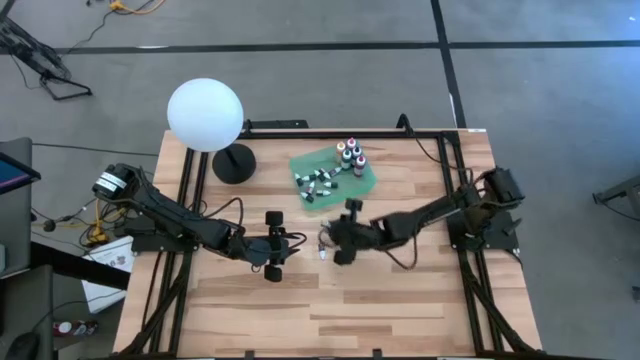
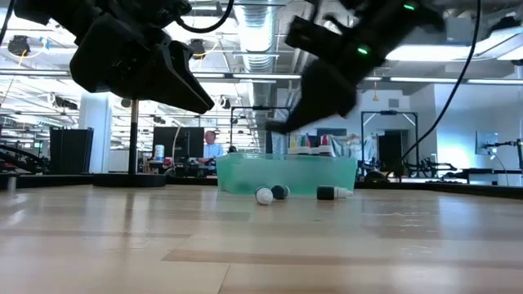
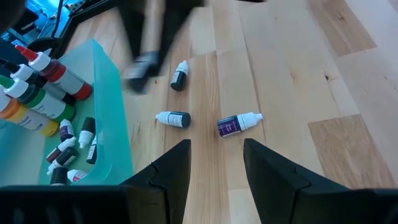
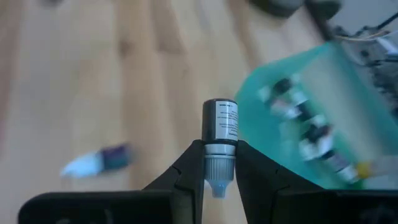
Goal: Pick & Place food coloring
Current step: Put the red food coloring bottle into the green bin
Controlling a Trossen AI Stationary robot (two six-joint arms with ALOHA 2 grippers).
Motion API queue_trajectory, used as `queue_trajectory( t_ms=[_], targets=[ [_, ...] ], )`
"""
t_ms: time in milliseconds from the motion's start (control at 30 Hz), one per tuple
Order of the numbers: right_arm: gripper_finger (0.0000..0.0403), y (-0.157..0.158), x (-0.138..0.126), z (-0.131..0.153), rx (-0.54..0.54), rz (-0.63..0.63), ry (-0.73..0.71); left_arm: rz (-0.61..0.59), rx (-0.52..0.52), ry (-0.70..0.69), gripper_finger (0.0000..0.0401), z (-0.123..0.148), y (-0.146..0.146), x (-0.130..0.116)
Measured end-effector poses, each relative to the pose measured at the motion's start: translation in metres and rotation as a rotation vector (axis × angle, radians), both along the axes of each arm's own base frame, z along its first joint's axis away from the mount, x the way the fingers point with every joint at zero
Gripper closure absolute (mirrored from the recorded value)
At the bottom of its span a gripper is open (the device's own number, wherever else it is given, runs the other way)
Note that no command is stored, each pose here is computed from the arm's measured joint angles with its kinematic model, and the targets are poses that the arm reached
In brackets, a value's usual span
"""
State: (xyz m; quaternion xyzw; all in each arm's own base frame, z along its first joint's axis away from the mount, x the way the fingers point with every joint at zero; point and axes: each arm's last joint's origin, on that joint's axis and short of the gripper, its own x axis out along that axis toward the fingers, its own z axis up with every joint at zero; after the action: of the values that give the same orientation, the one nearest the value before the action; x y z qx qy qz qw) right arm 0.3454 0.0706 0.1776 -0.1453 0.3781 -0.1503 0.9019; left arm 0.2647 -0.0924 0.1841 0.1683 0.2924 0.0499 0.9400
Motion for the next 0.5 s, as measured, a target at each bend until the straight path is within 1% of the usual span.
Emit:
queue_trajectory(
  t_ms=[100, 200, 333, 500],
  targets=[
    [0.0335, -0.023, 0.014, 0.019, -0.020, -0.044, -0.009, 0.000, 0.000, 0.000, 0.0259, 0.000, 0.000, 0.000],
    [0.0335, -0.053, 0.024, 0.035, -0.002, -0.119, -0.027, 0.000, 0.000, 0.000, 0.0259, 0.000, 0.000, 0.000],
    [0.0335, -0.092, 0.029, 0.043, 0.100, -0.178, -0.055, -0.001, 0.000, 0.002, 0.0259, 0.000, 0.000, 0.000],
    [0.0335, -0.127, 0.033, 0.040, 0.211, -0.166, -0.098, -0.001, 0.001, 0.004, 0.0259, 0.000, 0.000, 0.000]
  ],
)
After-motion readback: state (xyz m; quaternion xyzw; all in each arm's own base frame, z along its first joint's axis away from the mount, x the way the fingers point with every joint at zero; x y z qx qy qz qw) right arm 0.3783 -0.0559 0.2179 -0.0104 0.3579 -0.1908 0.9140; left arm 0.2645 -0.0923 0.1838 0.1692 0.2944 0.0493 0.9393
